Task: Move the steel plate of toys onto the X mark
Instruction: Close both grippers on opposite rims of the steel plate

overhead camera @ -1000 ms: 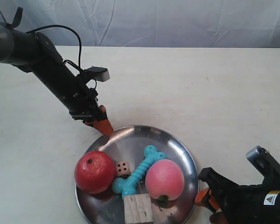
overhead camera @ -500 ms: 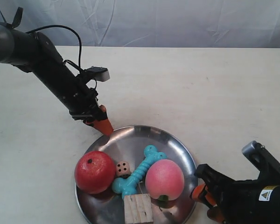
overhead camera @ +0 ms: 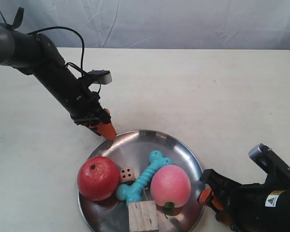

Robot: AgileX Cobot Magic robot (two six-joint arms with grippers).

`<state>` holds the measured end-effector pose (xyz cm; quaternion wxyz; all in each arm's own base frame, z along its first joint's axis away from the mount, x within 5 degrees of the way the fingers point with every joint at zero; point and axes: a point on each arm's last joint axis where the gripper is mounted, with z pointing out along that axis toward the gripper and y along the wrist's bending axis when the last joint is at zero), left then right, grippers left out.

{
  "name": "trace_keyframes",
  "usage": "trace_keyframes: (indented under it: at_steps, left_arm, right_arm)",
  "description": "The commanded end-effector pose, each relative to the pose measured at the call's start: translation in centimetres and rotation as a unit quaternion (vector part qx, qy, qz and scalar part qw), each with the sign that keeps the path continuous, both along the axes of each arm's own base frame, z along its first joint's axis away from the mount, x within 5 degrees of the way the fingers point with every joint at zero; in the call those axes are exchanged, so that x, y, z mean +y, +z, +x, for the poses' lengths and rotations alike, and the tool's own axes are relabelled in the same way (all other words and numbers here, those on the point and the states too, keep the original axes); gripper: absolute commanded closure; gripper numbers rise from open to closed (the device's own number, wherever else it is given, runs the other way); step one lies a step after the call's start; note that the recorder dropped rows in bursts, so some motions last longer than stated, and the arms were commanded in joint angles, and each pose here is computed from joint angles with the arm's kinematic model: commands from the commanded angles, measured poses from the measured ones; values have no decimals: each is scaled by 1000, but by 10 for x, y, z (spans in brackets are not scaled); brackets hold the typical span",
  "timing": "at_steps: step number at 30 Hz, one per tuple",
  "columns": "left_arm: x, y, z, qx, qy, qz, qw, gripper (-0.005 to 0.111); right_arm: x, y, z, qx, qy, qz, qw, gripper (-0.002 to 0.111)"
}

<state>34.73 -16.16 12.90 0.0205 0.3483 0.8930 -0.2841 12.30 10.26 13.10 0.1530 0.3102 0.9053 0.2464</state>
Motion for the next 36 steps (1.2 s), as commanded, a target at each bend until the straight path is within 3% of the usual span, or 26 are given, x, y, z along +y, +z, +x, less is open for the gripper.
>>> trace_keyframes:
  at_steps: [1, 15, 23, 36]
  left_arm:
    - [-2, 1, -1, 4, -3, 0, 1000, 58]
    - [-2, 1, -1, 4, -8, -1, 1000, 58]
    - [-2, 1, -2, 5, -9, -2, 1000, 58]
    - [-2, 1, -3, 2, -25, 0, 1000, 58]
  right_arm:
    - [3, 0, -1, 15, 15, -1, 1000, 56]
    - [27, 7, -11, 13, 29, 35, 999, 56]
    - [37, -7, -20, 41, 35, 17, 998, 56]
    - [42, -11, -18, 9, 12, 8, 1000, 56]
